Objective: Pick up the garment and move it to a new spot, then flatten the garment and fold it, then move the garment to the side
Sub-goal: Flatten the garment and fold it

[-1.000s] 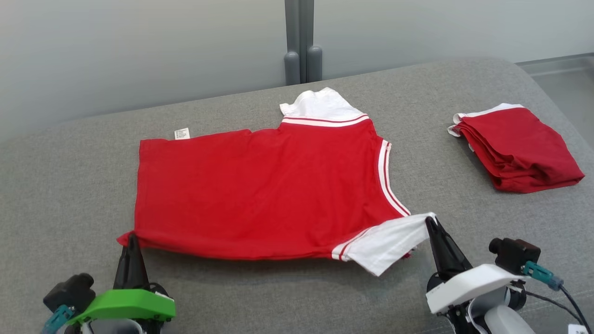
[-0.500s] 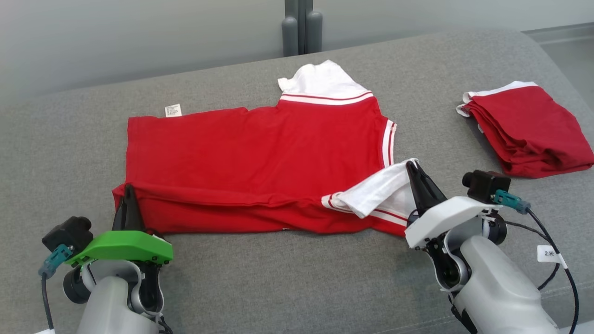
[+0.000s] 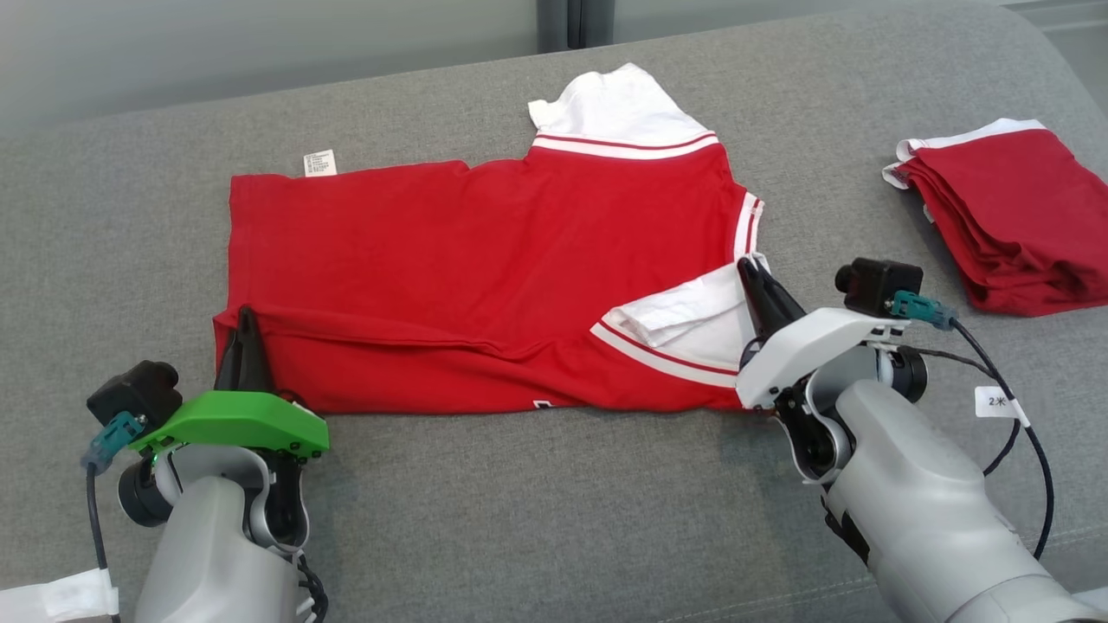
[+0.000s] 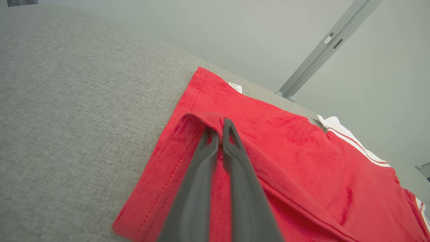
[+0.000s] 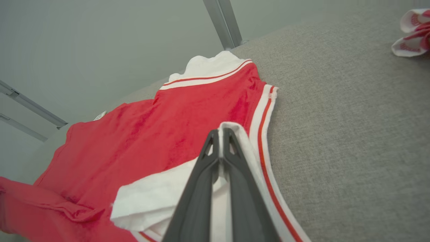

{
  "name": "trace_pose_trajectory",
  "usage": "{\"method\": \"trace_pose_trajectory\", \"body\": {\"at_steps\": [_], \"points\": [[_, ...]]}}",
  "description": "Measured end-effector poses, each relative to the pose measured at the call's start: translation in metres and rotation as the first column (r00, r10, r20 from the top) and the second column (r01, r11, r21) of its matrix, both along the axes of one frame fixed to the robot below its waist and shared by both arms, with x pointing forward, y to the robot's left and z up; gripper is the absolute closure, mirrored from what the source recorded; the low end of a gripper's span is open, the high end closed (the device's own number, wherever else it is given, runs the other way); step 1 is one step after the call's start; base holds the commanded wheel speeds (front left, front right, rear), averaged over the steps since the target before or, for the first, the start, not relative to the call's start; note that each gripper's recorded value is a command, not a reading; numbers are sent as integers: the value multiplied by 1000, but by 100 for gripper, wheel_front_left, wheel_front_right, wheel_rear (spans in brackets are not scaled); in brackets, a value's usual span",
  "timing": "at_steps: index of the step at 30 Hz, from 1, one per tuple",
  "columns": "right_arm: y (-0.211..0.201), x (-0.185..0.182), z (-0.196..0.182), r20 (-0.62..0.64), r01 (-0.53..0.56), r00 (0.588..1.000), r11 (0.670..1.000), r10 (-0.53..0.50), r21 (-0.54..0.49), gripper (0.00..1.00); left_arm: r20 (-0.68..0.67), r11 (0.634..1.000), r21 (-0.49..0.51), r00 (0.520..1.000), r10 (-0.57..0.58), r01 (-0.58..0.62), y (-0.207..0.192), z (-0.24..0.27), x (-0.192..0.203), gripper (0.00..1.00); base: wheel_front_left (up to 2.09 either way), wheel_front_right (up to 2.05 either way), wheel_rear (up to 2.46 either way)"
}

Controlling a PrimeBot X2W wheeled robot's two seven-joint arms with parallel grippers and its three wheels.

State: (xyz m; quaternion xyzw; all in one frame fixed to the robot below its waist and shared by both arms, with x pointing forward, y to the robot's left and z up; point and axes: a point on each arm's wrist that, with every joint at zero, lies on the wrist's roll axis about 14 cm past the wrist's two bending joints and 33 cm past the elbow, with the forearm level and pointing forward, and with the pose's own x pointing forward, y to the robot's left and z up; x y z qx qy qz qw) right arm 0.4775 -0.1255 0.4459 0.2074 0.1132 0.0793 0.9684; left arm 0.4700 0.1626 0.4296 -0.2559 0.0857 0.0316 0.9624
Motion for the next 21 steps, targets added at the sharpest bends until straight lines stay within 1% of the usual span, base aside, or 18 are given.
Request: {"method": "trace_pose_trajectory", "body": {"at_steps": [1,2,3,4,10,15,18,21], "points": [[0,3,2,5,0,1000,1000,0,0,68,0,1000,4,1000,-2,2,0,0,0,100,0,0,0],[1,5,5,13,-2,1000,1000,2,0,22,0,1000,7,1000,-5,5,-1,0,0,64,0,0,0],[2,7,8,20,-2,1000,1000,2,2,0,1,1000,8,1000,-7,7,-1,1,0,28,0,0,0],[2,9,11,27,-3,1000,1000,3,4,0,3,1000,11,1000,-10,10,-2,1,0,0,0,0,0],[4,15,31,85,-2,996,1000,1,13,0,26,999,40,1000,-12,11,-1,11,1,0,0,0,0],[2,19,57,165,9,986,1000,-14,29,0,51,999,53,999,-12,9,1,19,-1,0,0,0,0],[-1,16,70,210,14,978,1000,-19,24,0,51,999,52,999,-3,0,5,19,-8,0,0,0,0],[-6,8,74,235,21,972,1000,-20,1,0,20,998,56,1000,3,-5,7,9,-20,0,0,0,0]]}}
